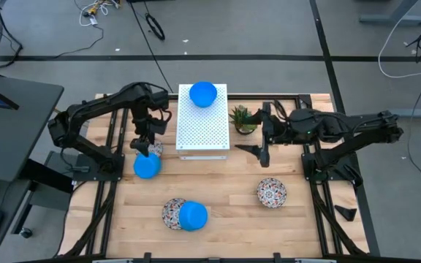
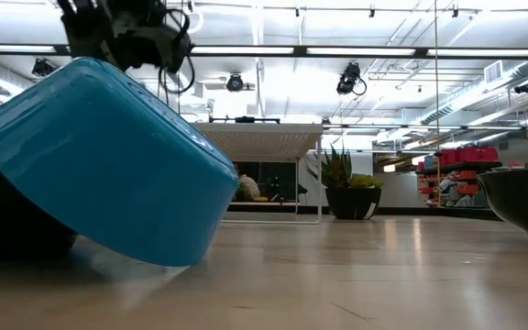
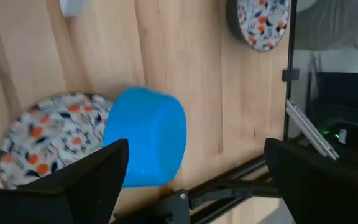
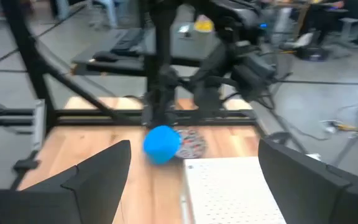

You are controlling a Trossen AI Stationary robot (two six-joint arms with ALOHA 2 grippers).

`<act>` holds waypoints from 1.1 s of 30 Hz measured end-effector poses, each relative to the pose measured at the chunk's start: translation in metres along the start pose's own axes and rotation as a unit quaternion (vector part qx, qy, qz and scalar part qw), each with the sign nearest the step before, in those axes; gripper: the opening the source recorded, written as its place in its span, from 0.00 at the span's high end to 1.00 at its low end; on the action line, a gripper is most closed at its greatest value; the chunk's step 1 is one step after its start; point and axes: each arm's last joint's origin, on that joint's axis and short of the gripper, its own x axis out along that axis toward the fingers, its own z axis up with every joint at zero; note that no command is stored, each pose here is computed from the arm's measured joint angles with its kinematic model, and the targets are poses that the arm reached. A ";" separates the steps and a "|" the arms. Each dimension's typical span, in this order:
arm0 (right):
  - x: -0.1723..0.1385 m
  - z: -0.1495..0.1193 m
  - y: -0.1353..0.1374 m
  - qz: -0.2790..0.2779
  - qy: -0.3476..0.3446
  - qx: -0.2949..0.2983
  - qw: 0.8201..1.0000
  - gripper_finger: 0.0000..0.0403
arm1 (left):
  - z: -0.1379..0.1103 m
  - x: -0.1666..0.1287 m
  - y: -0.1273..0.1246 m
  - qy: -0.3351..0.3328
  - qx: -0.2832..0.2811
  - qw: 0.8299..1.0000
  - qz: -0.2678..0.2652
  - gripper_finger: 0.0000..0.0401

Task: Pick & Place Mini bowls
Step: Stack the top blue bowl on top of the blue bowl on the shelf

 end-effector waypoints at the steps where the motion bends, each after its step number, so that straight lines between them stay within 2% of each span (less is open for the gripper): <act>1: 0.002 -0.001 0.001 0.006 0.003 -0.004 1.000 0.12 | -0.003 0.003 0.003 0.004 -0.005 1.000 -0.005 0.06; 4: 0.007 -0.003 0.003 0.013 0.010 -0.008 1.000 0.12 | -0.011 0.011 0.009 0.014 -0.023 1.000 -0.016 0.07; 17: 0.012 -0.006 0.004 0.013 0.022 -0.023 0.999 0.12 | -0.020 0.037 0.034 0.011 0.005 1.000 0.019 0.07; 24: 0.012 -0.010 0.005 0.029 0.041 -0.037 0.998 0.12 | -0.029 0.054 0.038 0.029 -0.007 1.000 0.003 0.07; 33: 0.012 -0.010 0.005 0.029 0.042 -0.050 0.997 0.12 | -0.027 0.058 0.045 0.017 0.010 0.999 0.040 0.07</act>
